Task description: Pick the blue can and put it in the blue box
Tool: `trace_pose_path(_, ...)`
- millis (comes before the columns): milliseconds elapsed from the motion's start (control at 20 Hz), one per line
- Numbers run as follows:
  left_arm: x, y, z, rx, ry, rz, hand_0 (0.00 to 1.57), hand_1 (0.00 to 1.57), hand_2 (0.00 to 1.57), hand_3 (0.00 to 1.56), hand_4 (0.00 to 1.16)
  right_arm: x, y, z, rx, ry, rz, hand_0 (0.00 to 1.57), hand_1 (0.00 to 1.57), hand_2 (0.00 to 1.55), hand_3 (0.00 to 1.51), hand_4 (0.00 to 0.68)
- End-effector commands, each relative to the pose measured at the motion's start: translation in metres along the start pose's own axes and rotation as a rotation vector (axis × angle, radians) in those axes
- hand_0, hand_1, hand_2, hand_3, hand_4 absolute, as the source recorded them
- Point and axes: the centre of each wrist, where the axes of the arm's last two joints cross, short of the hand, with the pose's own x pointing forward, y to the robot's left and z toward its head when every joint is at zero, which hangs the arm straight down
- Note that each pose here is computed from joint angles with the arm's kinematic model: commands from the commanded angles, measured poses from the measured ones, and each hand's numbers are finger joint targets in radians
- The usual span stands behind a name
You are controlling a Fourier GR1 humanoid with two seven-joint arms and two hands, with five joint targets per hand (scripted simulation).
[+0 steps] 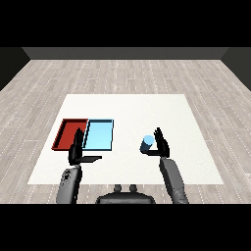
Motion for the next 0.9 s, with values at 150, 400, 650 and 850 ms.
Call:
trace_pose_path(150,0.007,0.013,-0.0062,0.012,-0.024,-0.022,0.00,0.00,0.00,0.00,0.00,-0.007,0.000,-0.005,-0.011,0.038,-0.050,0.00,0.00,0.00,0.00,0.000)
trace_pose_path(400,0.013,0.012,0.0049,0.018,-0.019,-0.024,0.00,0.00,0.00,0.00,0.00,-0.018,0.004,-0.006,-0.028,0.059,-0.061,0.00,0.00,0.00,0.00,0.000)
trace_pose_path(650,0.013,-0.013,-0.0218,0.021,-0.020,-0.014,0.00,0.00,0.00,0.00,0.00,-0.019,0.020,-0.015,-0.017,0.059,-0.068,0.00,0.00,0.00,0.00,0.000)
trace_pose_path(850,0.001,-0.001,0.0139,0.019,-0.022,-0.021,0.00,0.00,0.00,0.00,0.00,-0.026,0.019,-0.017,0.008,0.053,-0.086,0.00,0.00,0.00,0.00,0.000)
